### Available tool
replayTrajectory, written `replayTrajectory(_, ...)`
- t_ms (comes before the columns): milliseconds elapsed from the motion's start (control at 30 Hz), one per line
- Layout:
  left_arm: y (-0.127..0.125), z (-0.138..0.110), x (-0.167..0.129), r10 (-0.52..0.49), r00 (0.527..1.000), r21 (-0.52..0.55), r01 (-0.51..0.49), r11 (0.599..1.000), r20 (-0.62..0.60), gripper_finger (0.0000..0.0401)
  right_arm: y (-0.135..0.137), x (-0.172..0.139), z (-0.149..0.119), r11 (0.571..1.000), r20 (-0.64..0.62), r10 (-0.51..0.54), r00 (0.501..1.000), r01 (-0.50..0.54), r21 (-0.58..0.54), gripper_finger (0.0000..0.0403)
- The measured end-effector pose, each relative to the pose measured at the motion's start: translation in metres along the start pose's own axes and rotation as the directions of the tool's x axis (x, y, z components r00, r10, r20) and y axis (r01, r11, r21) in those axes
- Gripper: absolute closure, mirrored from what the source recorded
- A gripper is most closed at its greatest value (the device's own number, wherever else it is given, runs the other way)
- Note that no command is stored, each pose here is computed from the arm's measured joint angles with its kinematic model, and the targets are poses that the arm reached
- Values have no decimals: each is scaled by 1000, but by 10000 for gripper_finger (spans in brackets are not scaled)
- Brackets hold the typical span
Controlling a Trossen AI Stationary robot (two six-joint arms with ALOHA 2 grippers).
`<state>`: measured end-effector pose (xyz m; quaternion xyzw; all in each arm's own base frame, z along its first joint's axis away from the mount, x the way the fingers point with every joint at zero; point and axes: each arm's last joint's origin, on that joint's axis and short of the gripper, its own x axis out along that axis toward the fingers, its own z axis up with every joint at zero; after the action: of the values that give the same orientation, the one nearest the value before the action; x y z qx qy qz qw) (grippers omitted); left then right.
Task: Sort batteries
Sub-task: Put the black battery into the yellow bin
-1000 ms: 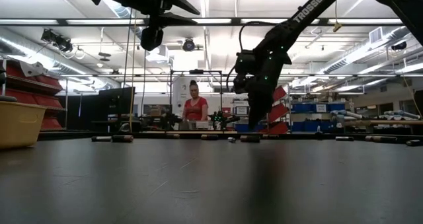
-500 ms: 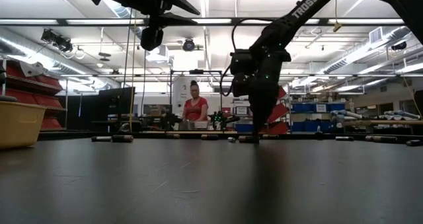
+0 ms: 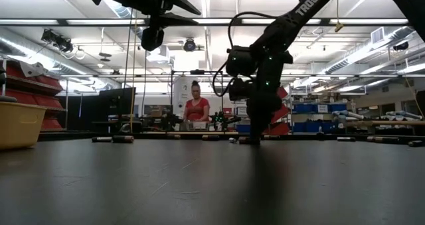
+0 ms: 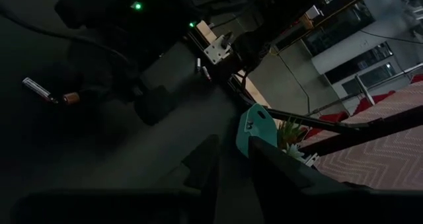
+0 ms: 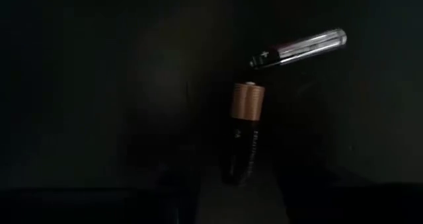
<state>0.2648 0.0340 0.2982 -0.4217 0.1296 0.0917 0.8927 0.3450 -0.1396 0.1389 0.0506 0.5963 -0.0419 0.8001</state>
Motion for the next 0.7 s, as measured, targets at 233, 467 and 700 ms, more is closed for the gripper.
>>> replayTrajectory(233,0,0,0,0,1000,1,0,1000,0,305,2,10,-12,1000,-13,7,1000,-7,8,363)
replayTrajectory(467,0,0,0,0,1000,1,0,1000,0,305,1,9,-13,993,16,68,998,-69,92,380)
replayTrajectory(700,0,0,0,0,1000,0,0,1000,0,305,-5,-6,-10,986,112,98,989,-112,126,399)
